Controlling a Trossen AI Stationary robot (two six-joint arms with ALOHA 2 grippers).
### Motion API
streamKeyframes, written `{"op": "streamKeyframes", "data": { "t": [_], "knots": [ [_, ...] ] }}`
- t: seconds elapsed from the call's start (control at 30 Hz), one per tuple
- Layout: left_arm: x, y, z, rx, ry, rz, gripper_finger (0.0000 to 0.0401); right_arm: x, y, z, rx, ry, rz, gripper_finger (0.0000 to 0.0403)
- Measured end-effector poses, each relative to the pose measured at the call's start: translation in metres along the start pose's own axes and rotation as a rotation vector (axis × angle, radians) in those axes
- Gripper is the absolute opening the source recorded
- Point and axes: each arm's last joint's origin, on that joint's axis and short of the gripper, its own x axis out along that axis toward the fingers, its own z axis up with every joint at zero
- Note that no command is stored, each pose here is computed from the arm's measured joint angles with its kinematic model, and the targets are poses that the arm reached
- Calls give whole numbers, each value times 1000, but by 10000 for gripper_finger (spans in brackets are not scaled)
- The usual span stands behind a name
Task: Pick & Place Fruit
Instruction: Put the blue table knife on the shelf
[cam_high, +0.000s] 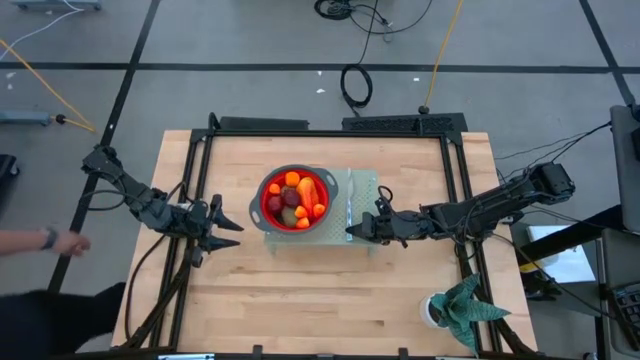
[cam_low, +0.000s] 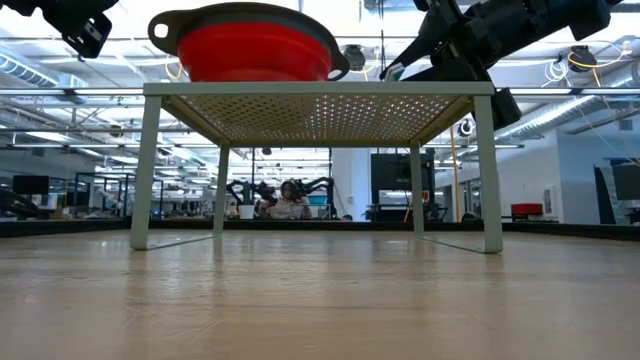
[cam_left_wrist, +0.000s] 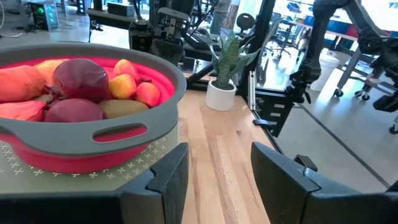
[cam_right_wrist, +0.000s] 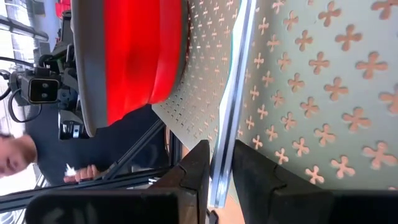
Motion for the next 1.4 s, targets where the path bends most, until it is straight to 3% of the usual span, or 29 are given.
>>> {"op": "streamKeyframes", "data": {
  "t": [0.4,0.7,1.4],
  "knots": [
    [0,0,0,-4,-1,0,173,0,1,0,1,1,6,59],
    [0,0,2,-11,-14,-4,173,0,0,0,-105,2,4,59],
    [0,0,2,-21,-15,-4,173,-1,-3,-2,-31,-40,-27,59]
  ]
}}
